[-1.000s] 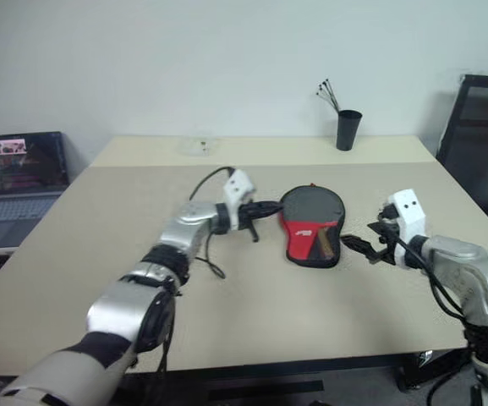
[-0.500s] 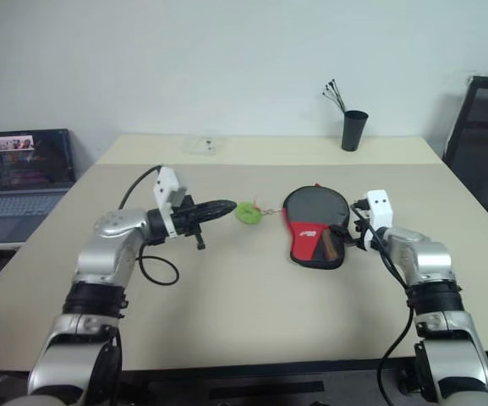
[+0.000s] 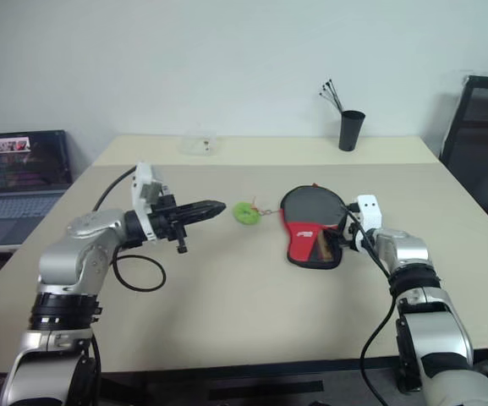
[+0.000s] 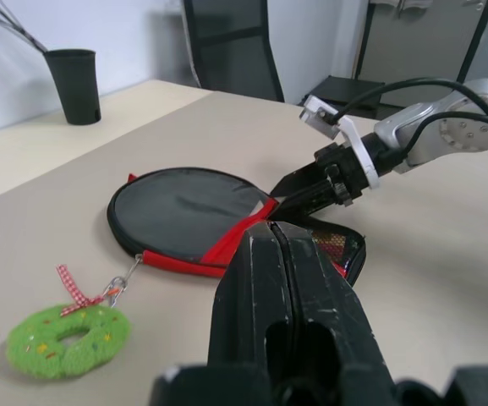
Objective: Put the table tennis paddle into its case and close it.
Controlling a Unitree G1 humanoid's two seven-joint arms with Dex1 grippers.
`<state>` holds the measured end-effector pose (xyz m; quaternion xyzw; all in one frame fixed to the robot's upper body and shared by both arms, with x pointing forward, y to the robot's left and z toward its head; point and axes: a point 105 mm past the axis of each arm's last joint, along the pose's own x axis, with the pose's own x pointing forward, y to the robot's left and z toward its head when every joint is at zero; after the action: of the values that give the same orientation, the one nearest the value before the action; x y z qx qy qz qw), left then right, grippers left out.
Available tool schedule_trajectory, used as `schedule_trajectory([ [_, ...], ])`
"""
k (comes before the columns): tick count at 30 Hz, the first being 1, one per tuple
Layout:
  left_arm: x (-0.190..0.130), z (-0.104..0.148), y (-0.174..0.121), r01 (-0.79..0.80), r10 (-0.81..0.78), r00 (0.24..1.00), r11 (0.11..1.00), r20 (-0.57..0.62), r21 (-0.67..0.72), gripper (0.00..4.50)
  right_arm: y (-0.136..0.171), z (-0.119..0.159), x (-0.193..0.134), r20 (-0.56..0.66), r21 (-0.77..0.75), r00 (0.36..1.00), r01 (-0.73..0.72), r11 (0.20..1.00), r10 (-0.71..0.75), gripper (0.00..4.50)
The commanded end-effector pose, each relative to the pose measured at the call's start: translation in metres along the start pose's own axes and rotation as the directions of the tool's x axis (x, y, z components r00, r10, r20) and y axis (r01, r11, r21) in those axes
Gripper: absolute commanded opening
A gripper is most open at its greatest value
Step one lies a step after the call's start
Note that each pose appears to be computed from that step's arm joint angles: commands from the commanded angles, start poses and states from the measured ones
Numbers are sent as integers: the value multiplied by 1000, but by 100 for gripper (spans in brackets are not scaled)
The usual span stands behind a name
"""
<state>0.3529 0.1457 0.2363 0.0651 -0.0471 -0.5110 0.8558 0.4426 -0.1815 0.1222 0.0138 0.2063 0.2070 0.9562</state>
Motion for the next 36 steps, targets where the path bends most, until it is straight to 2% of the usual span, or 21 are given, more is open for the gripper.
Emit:
schedule_trajectory([
  [1, -1, 20, -4, 8, -10, 999, 998, 31, 64, 0, -4, -6, -3, -44, -74, 999, -13, 997, 10, 449],
  [6, -2, 20, -3, 1, -3, 1000, 997, 24, 75, 0, -11, -10, -7, -62, -88, 998, -6, 996, 0, 449],
  [12, 1, 20, -3, 6, -8, 1000, 996, 19, 84, 0, 3, -17, 3, -96, -105, 995, -49, 993, 39, 449],
  [13, 1, 20, -3, 6, -8, 1000, 996, 17, 86, 0, 6, -18, 5, -101, -108, 994, -57, 992, 46, 420],
  [15, 1, 19, -3, 7, -8, 1000, 996, 13, 87, 0, 11, -20, 9, -109, -108, 992, -67, 992, 55, 395],
  [22, -3, 13, -2, 2, -1, 1000, 996, -9, 88, 0, 27, -26, 19, -131, -41, 987, -103, 994, 97, 160],
  [27, -11, 9, -3, 7, -6, 1000, 997, -23, 78, 0, 35, -28, 21, -133, 29, 982, -133, 991, 136, 18],
  [28, -14, 7, -4, 13, -11, 999, 997, -30, 71, 0, 38, -26, 22, -128, 34, 981, -141, 989, 145, 2],
  [36, -46, -25, -19, 85, -85, 986, 996, -141, -9, 0, 79, 1, 18, -57, 62, 962, -263, 963, 267, 2],
])
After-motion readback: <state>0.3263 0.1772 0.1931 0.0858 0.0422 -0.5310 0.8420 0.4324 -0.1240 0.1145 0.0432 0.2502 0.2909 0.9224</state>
